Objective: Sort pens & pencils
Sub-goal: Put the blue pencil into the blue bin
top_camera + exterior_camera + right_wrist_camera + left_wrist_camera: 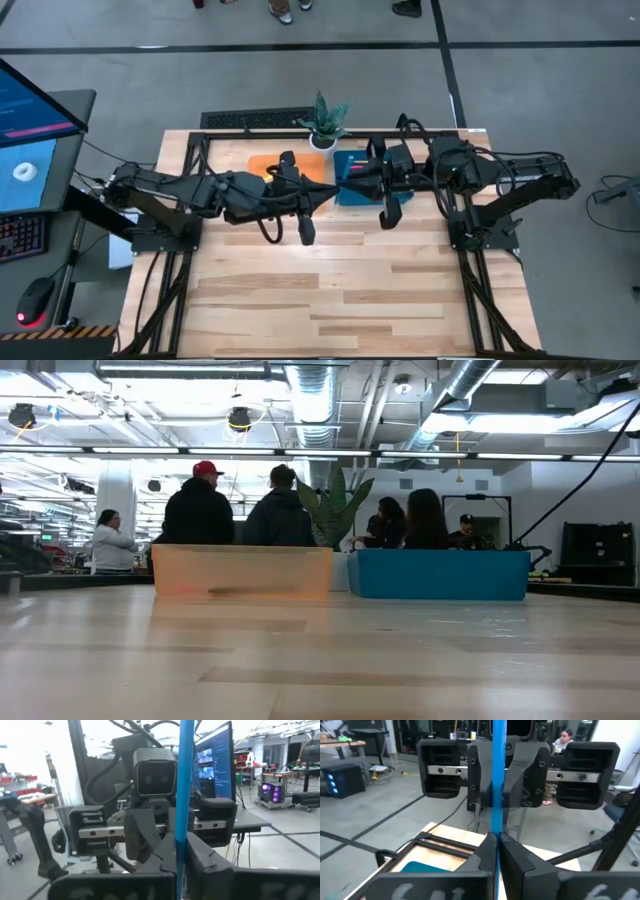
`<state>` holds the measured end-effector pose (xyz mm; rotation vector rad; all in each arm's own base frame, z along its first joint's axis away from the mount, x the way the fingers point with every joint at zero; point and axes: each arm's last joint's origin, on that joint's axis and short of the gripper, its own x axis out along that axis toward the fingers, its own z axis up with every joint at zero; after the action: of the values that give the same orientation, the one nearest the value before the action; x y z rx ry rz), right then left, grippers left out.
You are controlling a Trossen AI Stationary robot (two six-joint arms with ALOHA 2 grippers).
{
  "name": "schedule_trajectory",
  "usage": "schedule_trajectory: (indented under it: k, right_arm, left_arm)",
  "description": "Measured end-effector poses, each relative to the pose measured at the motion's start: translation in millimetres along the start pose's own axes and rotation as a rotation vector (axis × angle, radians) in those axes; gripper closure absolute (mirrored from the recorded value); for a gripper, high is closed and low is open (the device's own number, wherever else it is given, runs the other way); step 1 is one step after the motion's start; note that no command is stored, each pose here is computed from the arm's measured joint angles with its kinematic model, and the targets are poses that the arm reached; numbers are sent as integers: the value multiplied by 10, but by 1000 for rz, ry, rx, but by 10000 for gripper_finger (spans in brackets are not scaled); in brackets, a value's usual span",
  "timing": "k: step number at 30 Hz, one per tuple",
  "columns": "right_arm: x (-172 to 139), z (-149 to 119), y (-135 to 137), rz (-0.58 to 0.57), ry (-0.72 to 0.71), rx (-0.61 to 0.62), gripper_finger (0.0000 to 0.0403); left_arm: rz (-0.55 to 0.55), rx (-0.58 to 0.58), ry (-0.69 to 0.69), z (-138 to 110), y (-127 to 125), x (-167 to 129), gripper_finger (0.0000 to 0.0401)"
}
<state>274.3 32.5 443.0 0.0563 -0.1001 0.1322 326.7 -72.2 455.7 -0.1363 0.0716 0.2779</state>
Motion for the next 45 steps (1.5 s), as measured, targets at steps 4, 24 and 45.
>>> schedule_trajectory:
  k: [4, 24, 45]
  right_arm:
    - [-4, -1, 4, 9, 4, 0, 381]
    - [-718, -540, -929, -585, 824, -141, 381]
    - [-583, -2652, -1889, -316, 1587, -45, 370]
  left_arm:
    - [-19, 1, 7, -12, -5, 18, 401]
    - [222, -107, 404, -284, 257, -472, 321]
    - [228, -126, 421, -301, 262, -479, 321]
